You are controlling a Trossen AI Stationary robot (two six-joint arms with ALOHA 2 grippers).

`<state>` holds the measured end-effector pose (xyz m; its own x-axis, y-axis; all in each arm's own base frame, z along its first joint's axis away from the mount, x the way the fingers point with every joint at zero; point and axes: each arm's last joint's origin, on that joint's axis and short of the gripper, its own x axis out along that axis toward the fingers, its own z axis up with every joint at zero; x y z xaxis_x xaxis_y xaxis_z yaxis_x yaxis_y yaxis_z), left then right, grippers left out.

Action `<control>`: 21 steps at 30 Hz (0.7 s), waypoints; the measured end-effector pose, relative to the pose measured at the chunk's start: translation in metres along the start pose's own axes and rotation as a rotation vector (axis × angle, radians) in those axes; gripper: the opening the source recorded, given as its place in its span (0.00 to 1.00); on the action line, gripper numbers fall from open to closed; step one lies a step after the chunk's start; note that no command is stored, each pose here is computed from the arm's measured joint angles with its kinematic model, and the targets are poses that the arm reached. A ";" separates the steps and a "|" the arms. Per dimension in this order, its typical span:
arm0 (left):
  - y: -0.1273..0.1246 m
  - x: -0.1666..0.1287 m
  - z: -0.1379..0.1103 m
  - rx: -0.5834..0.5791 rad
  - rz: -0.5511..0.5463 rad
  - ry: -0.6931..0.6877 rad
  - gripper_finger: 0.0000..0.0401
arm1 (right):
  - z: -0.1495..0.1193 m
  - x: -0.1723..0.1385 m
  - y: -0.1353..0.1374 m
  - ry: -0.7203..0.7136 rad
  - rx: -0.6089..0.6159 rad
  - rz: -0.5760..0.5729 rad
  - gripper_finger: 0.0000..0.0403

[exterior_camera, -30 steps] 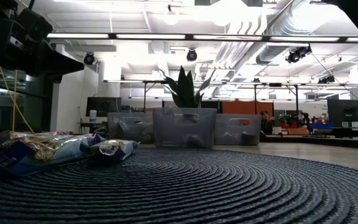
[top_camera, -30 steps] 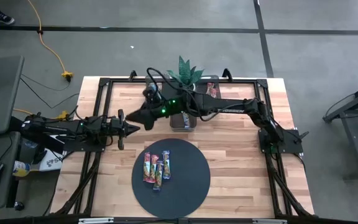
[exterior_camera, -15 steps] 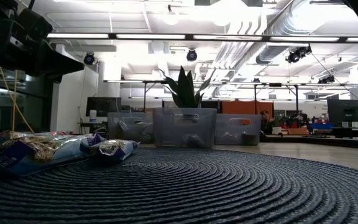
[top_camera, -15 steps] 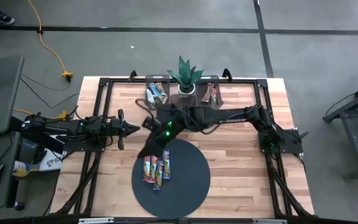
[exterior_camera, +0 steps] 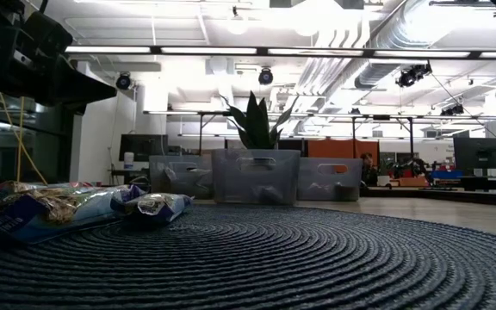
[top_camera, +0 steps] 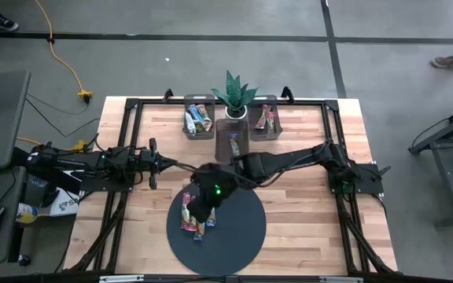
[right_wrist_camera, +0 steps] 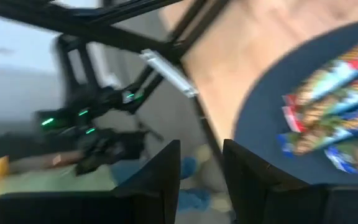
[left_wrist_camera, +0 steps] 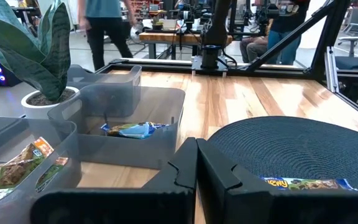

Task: Pick and place Granola Bars by type
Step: Put the blue granola bar into the middle black bin

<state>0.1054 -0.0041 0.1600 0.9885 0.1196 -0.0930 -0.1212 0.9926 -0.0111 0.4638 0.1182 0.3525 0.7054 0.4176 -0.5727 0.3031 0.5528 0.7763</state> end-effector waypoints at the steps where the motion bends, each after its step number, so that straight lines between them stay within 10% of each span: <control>1: 0.000 0.000 0.000 0.000 0.000 0.000 0.00 | -0.003 0.001 -0.001 -0.015 0.007 -0.035 0.26; 21: 0.000 0.000 0.000 0.000 0.000 0.001 0.00 | -0.057 0.022 -0.008 -0.352 0.111 -0.448 0.26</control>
<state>0.1054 -0.0041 0.1598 0.9884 0.1196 -0.0937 -0.1211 0.9926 -0.0110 0.4406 0.1639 0.3192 0.6577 -0.1155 -0.7443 0.6734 0.5330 0.5123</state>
